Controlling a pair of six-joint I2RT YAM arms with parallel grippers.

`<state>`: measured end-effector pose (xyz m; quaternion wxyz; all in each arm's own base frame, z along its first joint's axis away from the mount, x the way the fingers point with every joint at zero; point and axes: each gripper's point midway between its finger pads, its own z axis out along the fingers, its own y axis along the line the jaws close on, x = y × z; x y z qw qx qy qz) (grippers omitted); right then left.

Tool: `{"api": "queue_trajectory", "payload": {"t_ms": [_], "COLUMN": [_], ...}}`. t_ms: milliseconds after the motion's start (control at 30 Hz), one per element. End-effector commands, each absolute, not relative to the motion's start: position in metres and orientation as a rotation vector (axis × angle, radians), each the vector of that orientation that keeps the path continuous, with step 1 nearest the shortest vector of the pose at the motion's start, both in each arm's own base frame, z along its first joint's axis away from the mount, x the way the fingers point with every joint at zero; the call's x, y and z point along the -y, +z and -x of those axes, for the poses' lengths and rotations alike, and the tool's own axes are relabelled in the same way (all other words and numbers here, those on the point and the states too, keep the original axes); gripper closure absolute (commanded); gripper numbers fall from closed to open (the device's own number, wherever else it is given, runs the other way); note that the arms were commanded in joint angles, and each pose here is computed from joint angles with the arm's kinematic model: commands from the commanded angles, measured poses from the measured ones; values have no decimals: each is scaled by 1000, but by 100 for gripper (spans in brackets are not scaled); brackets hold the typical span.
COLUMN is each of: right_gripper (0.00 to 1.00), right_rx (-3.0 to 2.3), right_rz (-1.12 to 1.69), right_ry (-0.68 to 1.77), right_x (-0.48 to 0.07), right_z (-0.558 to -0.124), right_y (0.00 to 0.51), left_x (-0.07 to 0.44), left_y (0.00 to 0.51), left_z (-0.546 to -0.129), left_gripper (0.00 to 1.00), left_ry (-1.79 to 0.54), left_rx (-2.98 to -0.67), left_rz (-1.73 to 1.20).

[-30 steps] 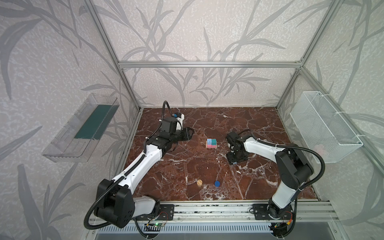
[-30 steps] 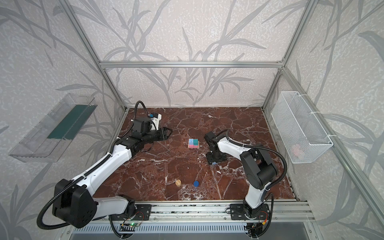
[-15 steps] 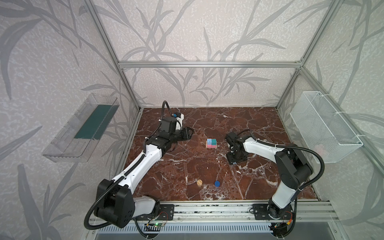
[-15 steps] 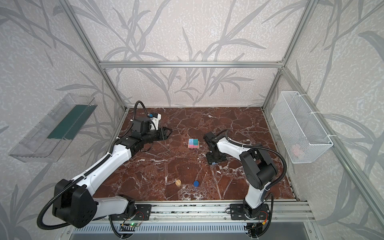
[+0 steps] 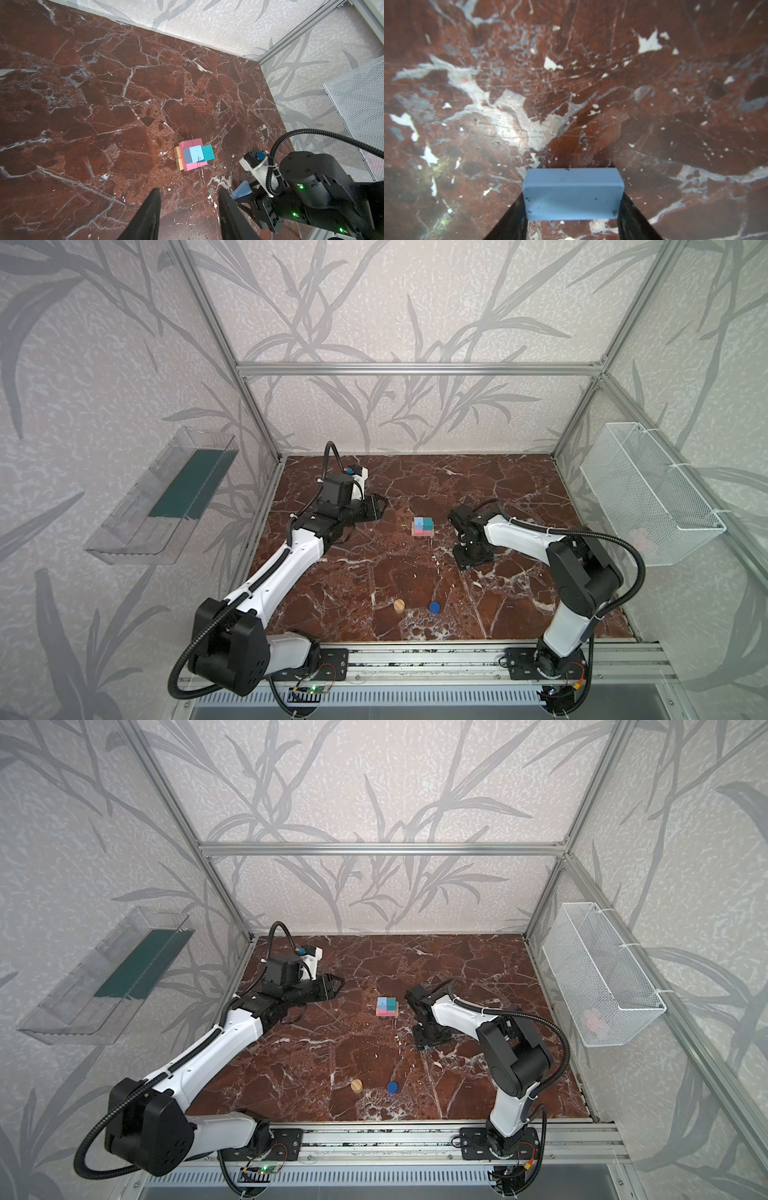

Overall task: Build the wood block tower
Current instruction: 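Lower the right gripper onto the light-blue rectangular block and grasp it, then lift and carry the light-blue block with the right gripper toward the stack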

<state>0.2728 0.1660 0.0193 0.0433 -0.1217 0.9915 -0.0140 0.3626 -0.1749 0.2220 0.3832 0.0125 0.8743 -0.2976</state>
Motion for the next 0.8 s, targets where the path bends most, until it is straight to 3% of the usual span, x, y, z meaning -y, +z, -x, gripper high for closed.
{"api": "queue_trajectory", "payload": {"t_ms": [0, 767], "right_gripper": [44, 50], "right_rx": [-3020, -2898], "right_rz": [346, 215], "right_ry": [-67, 79], "right_x": [-165, -226], "right_z": [-275, -308], "right_y": [31, 112], "left_x": [173, 144], "left_y": [219, 210], "left_z": [-362, -361], "left_gripper": [55, 55], "left_ry": [-758, -707], "left_rx": [-2230, -2240], "left_rz": [-34, 38]}}
